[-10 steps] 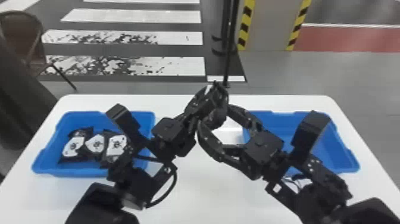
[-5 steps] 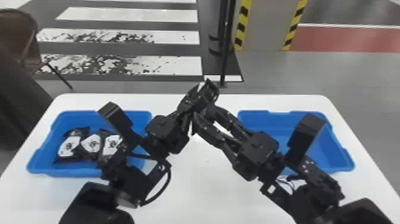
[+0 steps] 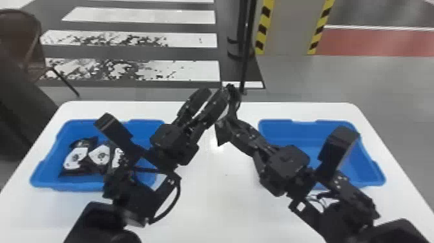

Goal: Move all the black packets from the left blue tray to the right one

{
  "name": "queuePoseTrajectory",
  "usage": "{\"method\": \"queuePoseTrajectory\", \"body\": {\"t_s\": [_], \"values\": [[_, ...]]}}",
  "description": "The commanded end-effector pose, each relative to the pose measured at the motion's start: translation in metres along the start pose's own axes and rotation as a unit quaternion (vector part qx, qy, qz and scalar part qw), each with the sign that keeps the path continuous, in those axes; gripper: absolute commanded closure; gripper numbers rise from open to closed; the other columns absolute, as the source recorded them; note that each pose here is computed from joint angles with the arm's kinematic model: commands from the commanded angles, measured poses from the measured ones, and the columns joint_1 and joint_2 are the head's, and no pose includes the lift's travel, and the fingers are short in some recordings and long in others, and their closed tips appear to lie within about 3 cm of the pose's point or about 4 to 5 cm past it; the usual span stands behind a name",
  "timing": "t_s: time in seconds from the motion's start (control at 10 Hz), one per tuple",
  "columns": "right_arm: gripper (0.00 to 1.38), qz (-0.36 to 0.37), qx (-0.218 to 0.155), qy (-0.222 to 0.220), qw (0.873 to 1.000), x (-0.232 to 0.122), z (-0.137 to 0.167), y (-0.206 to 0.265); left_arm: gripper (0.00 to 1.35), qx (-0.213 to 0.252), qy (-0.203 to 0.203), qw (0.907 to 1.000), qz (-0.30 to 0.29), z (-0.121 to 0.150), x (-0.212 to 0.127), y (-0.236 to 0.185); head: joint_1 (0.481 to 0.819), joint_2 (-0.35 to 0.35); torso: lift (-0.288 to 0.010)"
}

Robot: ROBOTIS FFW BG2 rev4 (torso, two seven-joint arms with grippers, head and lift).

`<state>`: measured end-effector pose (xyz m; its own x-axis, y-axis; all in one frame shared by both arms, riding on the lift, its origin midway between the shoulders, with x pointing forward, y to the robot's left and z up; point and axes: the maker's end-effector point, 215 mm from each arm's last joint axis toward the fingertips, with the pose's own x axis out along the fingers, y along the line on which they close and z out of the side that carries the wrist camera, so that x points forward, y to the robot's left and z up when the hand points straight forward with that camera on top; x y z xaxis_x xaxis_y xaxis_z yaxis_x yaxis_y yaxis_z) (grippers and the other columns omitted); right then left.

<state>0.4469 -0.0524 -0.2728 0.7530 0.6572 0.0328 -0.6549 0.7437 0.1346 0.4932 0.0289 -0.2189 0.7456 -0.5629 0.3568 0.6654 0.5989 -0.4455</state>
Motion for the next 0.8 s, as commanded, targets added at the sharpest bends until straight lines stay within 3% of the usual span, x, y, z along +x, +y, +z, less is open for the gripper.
{"method": "queuePoseTrajectory", "body": {"t_s": [0.0, 0.3, 0.5, 0.7], "values": [[1.28, -0.015, -0.001, 0.007, 1.000, -0.005, -0.007, -0.015, 0.13, 0.002, -0.024, 0.9997, 0.008, 0.025, -0.007, 0.003, 0.693, -0.032, -0.140], [1.28, -0.101, -0.049, 0.039, 0.993, -0.036, -0.019, -0.100, 0.13, 0.022, -0.063, 0.9971, 0.037, 0.072, -0.035, 0.019, 0.679, -0.025, -0.140], [1.28, -0.174, -0.096, 0.067, 0.978, -0.068, -0.020, -0.176, 0.13, 0.035, -0.065, 0.9949, 0.069, 0.084, -0.063, 0.038, 0.672, -0.059, -0.140], [1.28, -0.239, -0.114, 0.100, 0.959, -0.103, -0.030, -0.241, 0.13, 0.049, -0.054, 0.9915, 0.107, 0.090, -0.092, 0.061, 0.678, -0.109, -0.140]]}}
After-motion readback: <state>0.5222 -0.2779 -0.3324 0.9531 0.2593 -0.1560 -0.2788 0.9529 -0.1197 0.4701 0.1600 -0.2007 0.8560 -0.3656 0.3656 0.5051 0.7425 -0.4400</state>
